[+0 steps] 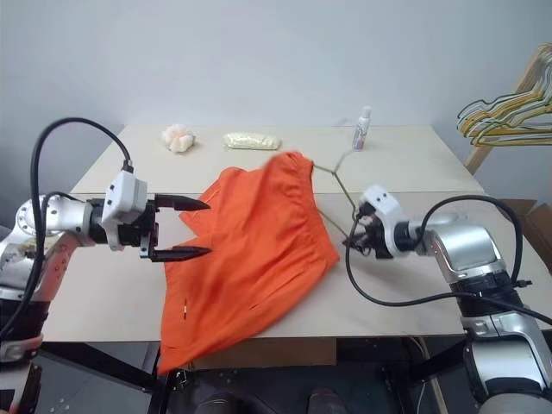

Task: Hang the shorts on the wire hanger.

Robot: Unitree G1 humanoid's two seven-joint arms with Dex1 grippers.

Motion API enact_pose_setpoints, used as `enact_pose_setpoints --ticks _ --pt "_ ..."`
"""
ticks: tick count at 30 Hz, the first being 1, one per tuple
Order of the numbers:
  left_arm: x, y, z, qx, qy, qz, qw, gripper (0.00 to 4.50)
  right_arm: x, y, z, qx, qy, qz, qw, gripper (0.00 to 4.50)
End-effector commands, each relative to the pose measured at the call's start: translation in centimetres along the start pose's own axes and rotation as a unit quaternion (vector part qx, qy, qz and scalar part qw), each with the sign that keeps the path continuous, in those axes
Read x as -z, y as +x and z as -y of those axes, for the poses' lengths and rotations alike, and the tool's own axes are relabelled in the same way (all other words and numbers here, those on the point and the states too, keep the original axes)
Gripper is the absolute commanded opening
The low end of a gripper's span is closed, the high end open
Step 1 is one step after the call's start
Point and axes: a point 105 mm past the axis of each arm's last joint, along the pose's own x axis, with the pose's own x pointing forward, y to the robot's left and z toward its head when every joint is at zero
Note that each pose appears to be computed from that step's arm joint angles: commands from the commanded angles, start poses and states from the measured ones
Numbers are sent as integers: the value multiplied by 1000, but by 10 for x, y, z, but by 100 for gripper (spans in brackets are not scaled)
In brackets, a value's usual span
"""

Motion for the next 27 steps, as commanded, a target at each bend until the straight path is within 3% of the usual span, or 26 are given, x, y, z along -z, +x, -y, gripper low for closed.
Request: enact_pose_setpoints --ticks 1,7,13,20,27 --pt "-13 -14 -20 -24 43 -10 999 439 -39 -2 -8 17 -135 34 990 0" --pt "-38 -27 -43 -22 104 -12 994 439 -48 19 -44 -32 -244 7 969 0" --pt "-51 -35 -53 -9 147 -26 989 439 -51 25 -58 -54 -287 -6 957 0" --pt "-17 -24 -53 51 170 -107 978 439 -52 22 -62 -71 -304 -25 950 0" --pt "5 -6 -56 85 159 -139 974 439 -52 16 -70 -91 -304 -34 948 0"
